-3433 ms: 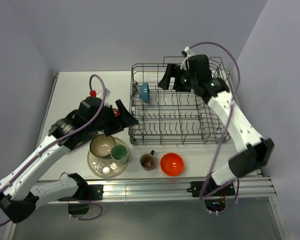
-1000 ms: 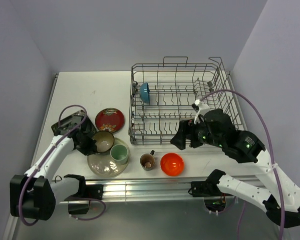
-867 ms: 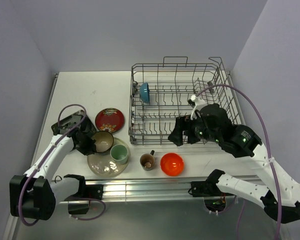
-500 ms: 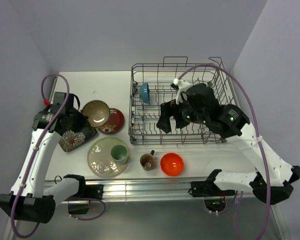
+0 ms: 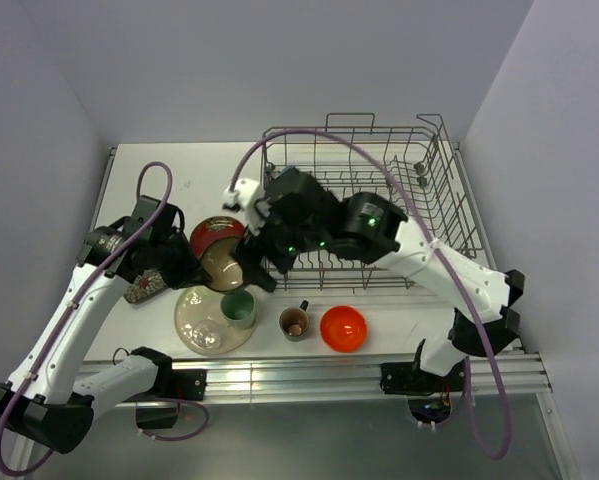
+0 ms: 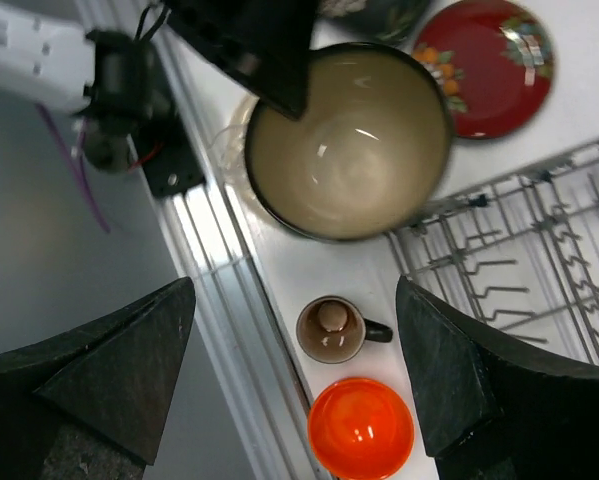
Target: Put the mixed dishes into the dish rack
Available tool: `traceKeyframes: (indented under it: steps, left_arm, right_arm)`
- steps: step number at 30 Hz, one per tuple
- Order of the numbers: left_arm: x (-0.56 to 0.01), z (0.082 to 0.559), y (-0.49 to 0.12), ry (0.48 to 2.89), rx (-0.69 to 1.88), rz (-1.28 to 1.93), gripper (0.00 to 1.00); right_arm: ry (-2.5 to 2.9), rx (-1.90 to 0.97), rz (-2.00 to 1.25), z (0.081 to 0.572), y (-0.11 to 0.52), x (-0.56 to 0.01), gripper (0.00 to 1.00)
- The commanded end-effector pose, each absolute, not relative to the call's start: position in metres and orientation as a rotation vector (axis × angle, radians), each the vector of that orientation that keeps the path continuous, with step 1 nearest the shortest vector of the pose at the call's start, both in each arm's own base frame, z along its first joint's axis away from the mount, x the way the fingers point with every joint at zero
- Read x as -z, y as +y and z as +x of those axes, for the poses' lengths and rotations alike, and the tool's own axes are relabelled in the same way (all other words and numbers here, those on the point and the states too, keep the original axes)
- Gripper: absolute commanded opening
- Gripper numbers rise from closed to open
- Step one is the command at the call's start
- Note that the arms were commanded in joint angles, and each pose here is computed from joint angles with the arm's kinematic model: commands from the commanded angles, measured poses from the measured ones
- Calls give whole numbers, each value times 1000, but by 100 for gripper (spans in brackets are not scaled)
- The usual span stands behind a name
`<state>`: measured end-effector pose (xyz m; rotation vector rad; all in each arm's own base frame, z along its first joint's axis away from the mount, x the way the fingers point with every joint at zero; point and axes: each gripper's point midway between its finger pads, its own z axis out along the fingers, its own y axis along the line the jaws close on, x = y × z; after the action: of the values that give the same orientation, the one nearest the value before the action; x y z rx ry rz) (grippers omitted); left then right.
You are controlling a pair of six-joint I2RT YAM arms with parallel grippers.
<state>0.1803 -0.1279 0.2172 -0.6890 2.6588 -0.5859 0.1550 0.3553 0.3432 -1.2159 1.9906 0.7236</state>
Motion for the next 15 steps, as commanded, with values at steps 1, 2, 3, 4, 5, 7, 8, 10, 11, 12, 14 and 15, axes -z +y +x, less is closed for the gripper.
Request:
traceKeyframes:
  steps: [1, 2, 3, 4, 5, 7, 8, 10, 11, 12, 14, 15]
  left_arm:
    - [-235, 169, -148, 2659, 713, -565, 0]
    - [-234, 167, -149, 2675, 706, -552, 0]
    - [-235, 164, -150, 2689, 701, -527, 0]
    - [-235, 162, -150, 2700, 690, -501, 0]
    - [-233, 158, -149, 2722, 677, -493, 0]
    - [-234, 155, -149, 2741, 673, -456, 0]
    - [-233, 151, -147, 2759, 659, -447, 0]
    - [-233, 149, -147, 2772, 658, -421, 0]
    - [-234, 148, -148, 2774, 670, -414, 0]
    - [-234, 147, -150, 2779, 684, -406, 0]
    - [-237, 144, -155, 2789, 722, -381, 0]
    - [-237, 143, -156, 2793, 726, -370, 0]
  right_arm:
    - [1896, -692, -1428, 121, 374, -336, 88]
    - [1892, -657, -1450, 119, 377, -330, 88]
    - [1893, -647, -1481, 113, 383, -323, 88]
    - [1899, -643, -1512, 107, 384, -317, 88]
    - [1898, -652, -1547, 98, 388, -312, 88]
    - [1906, -632, -1586, 90, 388, -301, 88]
    - [1898, -631, -1611, 84, 388, -298, 88]
    - [1904, -626, -1644, 78, 388, -290, 87]
    - [1904, -627, -1666, 73, 389, -286, 86]
    - [1910, -600, -1663, 75, 389, -283, 86]
    - [1915, -576, -1689, 71, 389, -275, 85]
    - [1917, -551, -1686, 73, 390, -271, 85]
